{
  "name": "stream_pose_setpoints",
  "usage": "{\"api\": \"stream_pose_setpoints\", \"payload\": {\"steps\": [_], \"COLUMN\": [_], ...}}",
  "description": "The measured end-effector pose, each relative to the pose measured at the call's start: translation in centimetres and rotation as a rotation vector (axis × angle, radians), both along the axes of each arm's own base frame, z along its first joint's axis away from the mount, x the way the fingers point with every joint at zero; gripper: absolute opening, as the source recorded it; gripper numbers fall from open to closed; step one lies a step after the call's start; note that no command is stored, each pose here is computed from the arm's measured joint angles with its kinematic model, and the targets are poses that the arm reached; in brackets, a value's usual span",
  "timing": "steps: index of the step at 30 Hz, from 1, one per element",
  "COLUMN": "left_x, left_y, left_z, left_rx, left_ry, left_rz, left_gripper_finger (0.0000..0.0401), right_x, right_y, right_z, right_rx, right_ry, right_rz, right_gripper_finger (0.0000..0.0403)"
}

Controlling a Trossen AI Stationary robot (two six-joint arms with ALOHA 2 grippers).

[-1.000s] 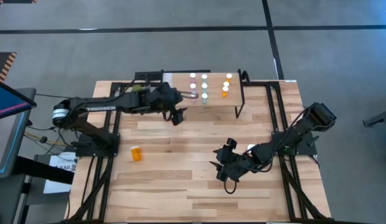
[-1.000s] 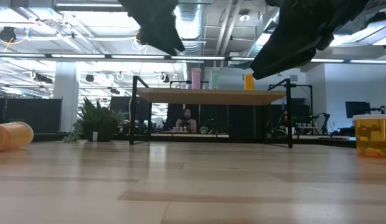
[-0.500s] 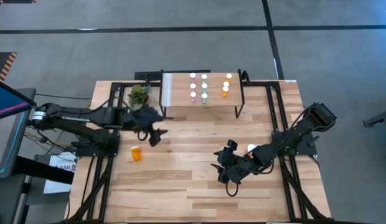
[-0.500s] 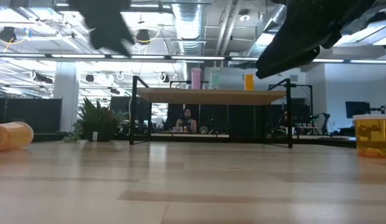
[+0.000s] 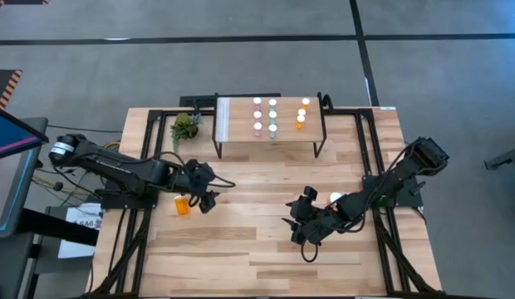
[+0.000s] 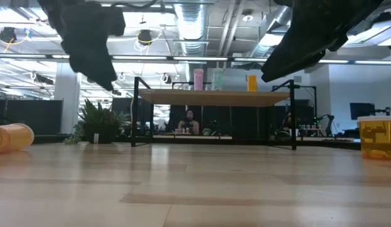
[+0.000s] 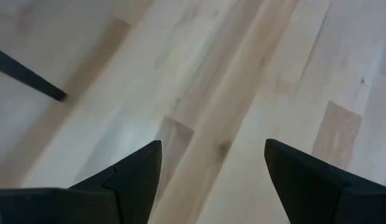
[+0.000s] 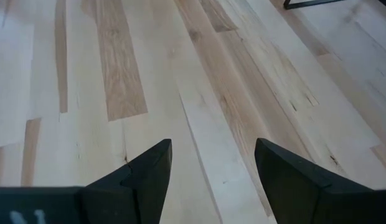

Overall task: Pick and place medicine bottles onto shelf by color
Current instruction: Put the left big orange pill bottle on the shelf

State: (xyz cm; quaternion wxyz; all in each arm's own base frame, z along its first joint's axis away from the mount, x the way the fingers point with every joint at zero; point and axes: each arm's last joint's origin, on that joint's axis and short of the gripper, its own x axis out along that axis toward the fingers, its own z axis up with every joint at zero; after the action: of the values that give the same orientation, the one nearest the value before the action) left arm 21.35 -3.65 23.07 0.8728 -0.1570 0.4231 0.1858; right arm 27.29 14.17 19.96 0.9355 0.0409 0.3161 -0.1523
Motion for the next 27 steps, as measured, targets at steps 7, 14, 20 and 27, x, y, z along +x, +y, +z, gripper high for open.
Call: {"api": "stream_pose_setpoints", "payload": {"steps": [7,14,20,27], "left_x": [-0.3,-1.4,-2.2,-5.3], "left_y": [-0.1,0.0,-0.2,1.3], "left_z": [-1.3,-1.9,-1.7,-2.2], "left_rx": [-0.085,-0.158,-0.166,-0.295], "left_ry": [0.067,0.175,0.168,0.196], "left_rz": [0.062,0.170,0.150,0.272], "left_gripper_finger": [0.0270,0.0270,0.0270,0.0270], "right_x": [-0.1,-0.1,-1.0,-1.2], "right_y": [-0.1,-0.4,-0.8,-0.9], "right_z": [-0.1,-1.0,-1.6,-1.7], "right_rx": [-0.004,-0.012,-0.035,-0.044], "right_ry": [0.014,0.057,0.143,0.149], "right_rz": [-0.006,-0.039,-0.083,-0.112], "right_gripper_finger": [0.0254,0.0254,0.0254,0.0254]}}
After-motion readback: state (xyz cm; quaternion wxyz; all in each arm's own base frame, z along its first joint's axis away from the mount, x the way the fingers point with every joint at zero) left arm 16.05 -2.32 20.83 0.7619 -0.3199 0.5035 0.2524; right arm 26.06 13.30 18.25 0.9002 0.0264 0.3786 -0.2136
